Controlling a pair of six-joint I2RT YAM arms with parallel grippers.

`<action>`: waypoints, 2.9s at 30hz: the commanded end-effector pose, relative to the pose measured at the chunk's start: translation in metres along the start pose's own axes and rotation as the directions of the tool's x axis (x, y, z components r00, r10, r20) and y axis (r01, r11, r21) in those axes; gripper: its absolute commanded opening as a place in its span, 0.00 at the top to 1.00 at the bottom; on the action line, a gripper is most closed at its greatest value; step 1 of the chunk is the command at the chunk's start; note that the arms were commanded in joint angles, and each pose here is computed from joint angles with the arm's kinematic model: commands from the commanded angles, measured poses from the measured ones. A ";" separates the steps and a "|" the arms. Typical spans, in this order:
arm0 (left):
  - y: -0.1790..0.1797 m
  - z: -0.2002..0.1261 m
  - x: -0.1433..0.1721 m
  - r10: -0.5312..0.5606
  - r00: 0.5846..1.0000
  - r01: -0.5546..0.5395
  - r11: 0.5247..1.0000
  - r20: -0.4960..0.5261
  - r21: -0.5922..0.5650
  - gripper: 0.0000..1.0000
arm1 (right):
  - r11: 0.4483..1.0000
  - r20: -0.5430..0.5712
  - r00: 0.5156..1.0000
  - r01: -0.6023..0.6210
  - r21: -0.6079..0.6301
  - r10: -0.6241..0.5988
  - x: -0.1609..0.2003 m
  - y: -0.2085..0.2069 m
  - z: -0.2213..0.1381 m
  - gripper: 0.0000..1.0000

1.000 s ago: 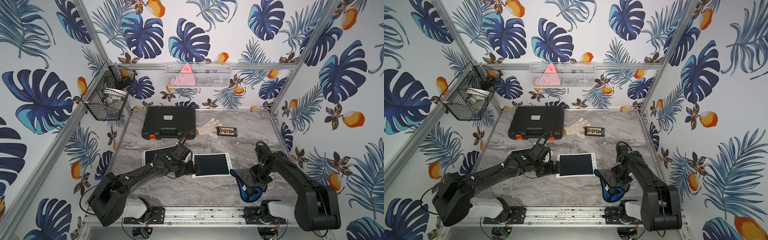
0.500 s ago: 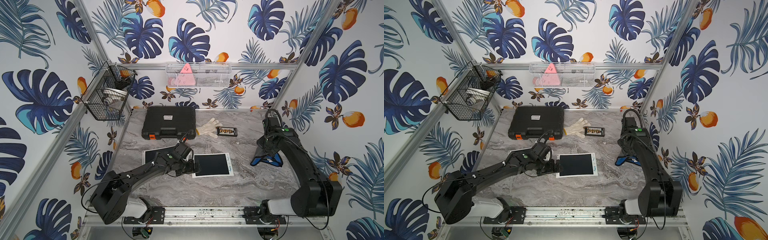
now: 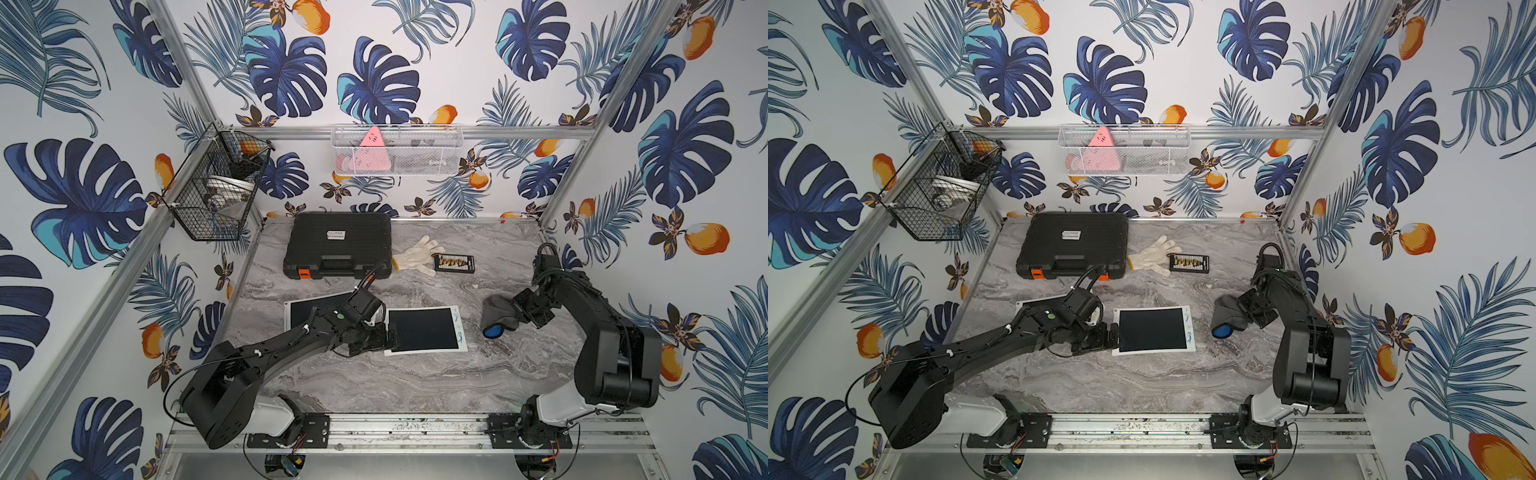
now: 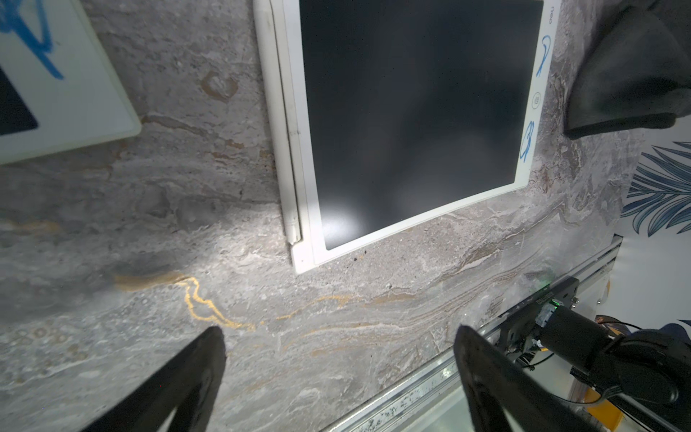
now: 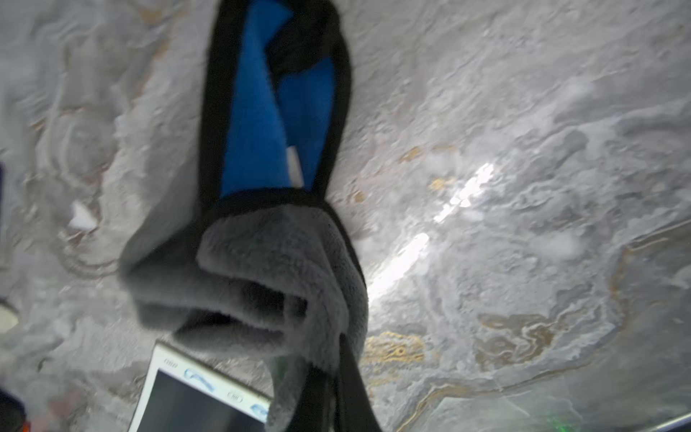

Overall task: Wipe the drawing tablet
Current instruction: Pick up the cleaning item at the center of the board, then wipe the dirt from the drawing tablet.

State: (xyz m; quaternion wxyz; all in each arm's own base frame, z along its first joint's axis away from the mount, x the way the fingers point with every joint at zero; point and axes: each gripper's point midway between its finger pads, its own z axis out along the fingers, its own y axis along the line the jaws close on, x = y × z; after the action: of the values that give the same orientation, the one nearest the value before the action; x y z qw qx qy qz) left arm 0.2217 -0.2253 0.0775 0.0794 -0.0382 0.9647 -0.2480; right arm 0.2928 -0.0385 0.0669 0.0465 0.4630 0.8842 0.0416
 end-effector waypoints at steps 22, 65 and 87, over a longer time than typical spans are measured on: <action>-0.001 0.005 -0.008 0.025 1.000 -0.026 1.000 -0.013 -0.006 0.01 | 0.980 -0.023 0.980 0.197 0.038 -0.196 0.005 0.057 0.033 0.38; 0.040 0.052 -0.058 0.092 0.995 -0.097 0.953 -0.030 -0.287 0.74 | 0.838 0.055 0.840 0.542 -0.055 -0.540 0.100 0.089 0.007 1.00; 0.022 0.052 -0.071 0.113 0.994 -0.109 0.955 -0.002 -0.276 0.66 | 0.831 -0.019 0.832 0.553 -0.063 -0.555 0.109 0.092 0.041 1.00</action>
State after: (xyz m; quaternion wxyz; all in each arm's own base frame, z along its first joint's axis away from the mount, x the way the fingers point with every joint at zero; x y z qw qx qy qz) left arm 0.3005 -0.2253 0.0337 0.0939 0.0042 0.9889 -0.1150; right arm 0.3036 0.1009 0.0314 0.0456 0.1890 0.9796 0.0510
